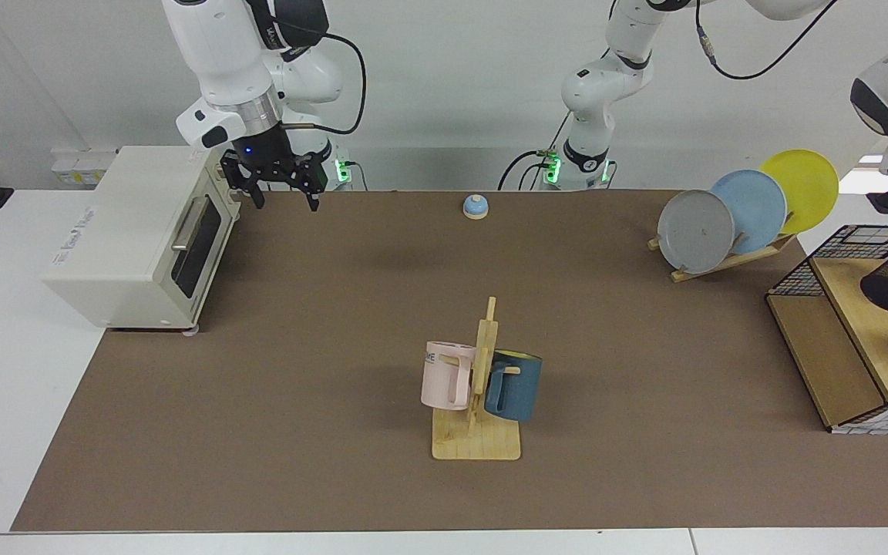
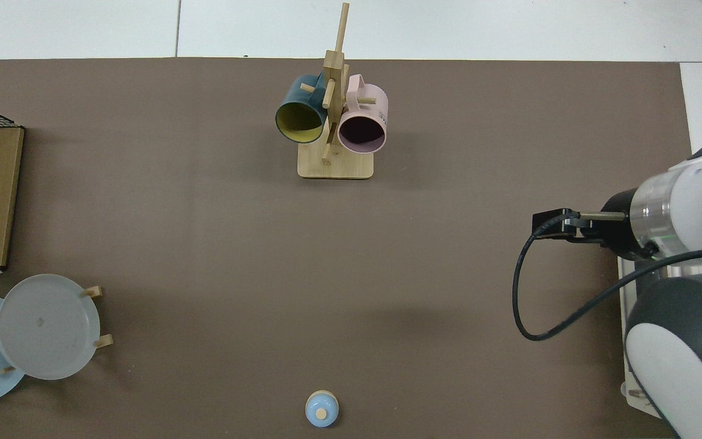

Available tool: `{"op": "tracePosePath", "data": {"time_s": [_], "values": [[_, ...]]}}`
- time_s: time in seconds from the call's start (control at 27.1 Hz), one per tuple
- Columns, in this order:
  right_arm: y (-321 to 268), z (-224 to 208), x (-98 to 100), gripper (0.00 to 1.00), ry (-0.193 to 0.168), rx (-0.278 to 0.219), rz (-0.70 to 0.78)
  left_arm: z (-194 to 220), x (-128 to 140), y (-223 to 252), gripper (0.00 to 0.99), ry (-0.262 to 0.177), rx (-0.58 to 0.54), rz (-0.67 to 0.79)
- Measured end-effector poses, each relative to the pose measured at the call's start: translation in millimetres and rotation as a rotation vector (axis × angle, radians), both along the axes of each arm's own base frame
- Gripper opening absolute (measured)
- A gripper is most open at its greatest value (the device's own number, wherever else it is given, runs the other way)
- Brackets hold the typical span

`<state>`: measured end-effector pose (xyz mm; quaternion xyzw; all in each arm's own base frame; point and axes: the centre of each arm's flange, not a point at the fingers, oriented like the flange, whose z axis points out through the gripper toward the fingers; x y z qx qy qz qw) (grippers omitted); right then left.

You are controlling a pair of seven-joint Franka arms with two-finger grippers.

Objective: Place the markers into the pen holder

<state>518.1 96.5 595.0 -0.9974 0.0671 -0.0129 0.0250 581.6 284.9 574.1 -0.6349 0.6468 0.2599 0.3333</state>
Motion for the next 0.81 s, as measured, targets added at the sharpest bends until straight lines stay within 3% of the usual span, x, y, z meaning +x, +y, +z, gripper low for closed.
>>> {"op": "tracePosePath", "data": {"time_s": [0.81], "values": [[-3, 1, 1.0, 1.00, -0.005, 0.001, -0.007, -37, 0, 0, 0.159, 0.039, -0.054, -0.003]]}}
